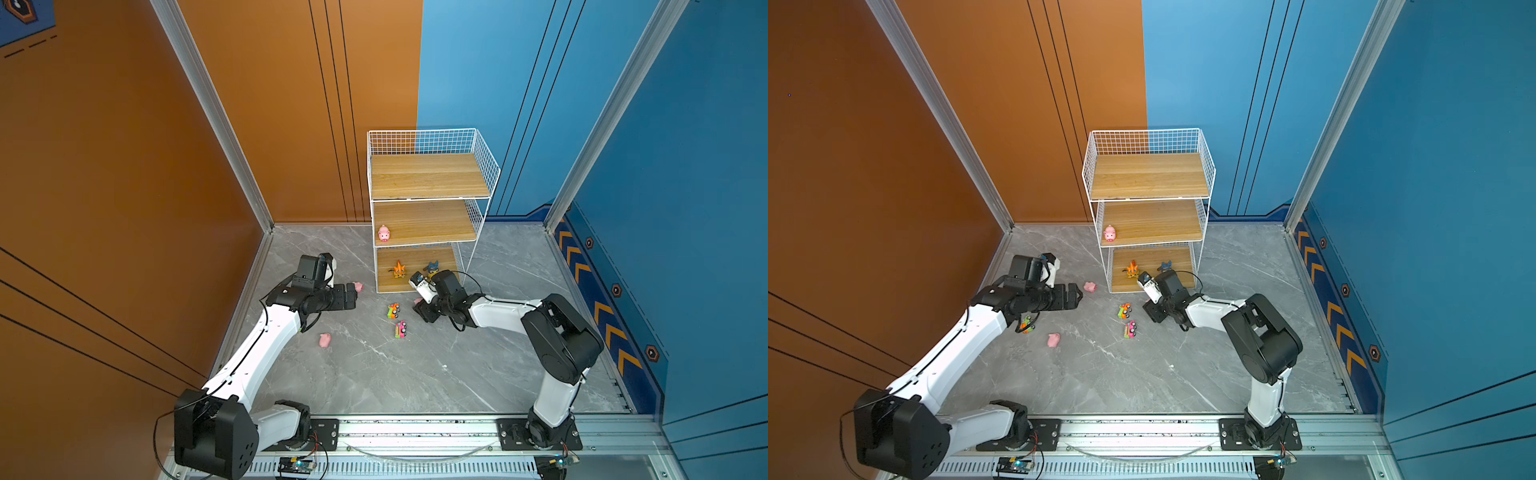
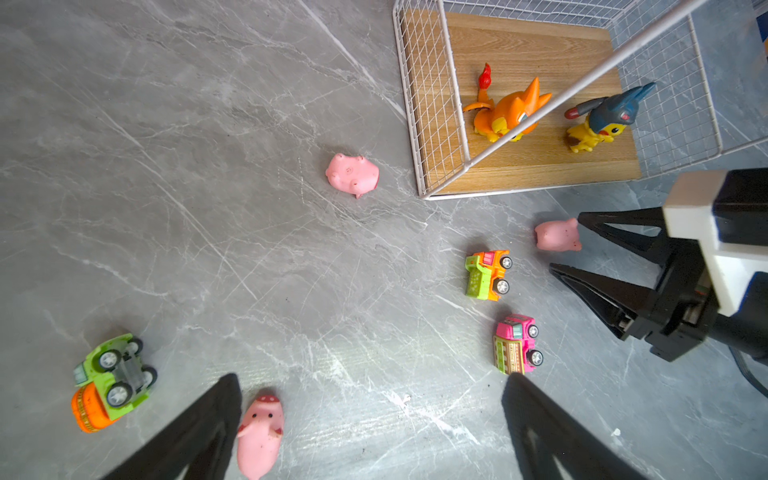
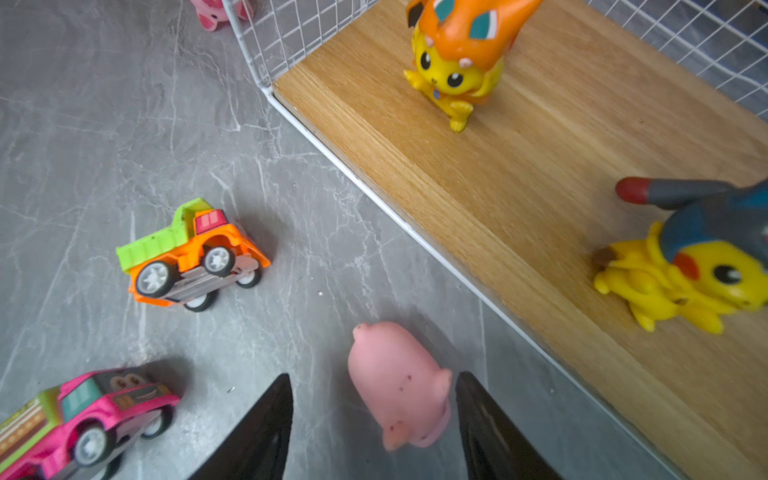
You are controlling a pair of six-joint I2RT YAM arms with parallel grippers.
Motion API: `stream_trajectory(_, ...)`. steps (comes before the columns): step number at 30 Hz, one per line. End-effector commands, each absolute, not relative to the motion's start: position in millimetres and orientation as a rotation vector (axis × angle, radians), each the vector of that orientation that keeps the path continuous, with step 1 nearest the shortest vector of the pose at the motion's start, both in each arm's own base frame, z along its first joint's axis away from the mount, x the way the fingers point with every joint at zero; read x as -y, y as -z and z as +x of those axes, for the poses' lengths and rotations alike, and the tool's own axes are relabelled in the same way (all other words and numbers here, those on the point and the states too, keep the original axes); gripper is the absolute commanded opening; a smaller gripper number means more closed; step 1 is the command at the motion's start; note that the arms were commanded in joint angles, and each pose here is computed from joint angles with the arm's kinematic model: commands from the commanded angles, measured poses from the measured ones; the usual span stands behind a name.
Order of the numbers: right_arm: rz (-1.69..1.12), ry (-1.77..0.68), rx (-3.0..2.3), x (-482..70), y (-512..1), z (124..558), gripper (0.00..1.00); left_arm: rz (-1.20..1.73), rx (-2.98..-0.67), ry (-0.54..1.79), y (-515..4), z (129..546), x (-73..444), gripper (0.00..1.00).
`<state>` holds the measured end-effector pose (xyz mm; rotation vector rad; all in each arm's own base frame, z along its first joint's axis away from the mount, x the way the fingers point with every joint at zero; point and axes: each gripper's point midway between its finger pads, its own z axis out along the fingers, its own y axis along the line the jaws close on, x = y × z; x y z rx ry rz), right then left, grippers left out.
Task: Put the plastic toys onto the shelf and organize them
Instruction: 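Lower the open right gripper around the pink pig near the shelf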
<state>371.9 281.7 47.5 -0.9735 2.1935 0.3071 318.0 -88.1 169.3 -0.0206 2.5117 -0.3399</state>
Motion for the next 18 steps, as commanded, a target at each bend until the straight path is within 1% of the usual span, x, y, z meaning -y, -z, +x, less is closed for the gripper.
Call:
stream_trajectory(1,-1.007,-0.252,-2.241,-276.0,-37.6,375.9,0.63,0.019,-2.486,0.361,-183.3,316.3,93.3,0.99)
stream_trajectory(11,-1.012,-0.214,-2.26,-271.3,-33.1,378.0,0.6,0.021,-2.484,0.366,-184.3,316.3,93.9,0.99)
stream_trajectory(15,-1.015,-0.212,-2.27,-271.4,-29.9,377.9,0.57,0.02,-2.48,0.366,-185.3,316.2,93.5,0.99)
stream_trajectory(18,-1.018,-0.211,-2.275,-272.2,-29.4,378.4,0.53,0.021,-2.477,0.367,-186.5,316.3,93.6,0.99)
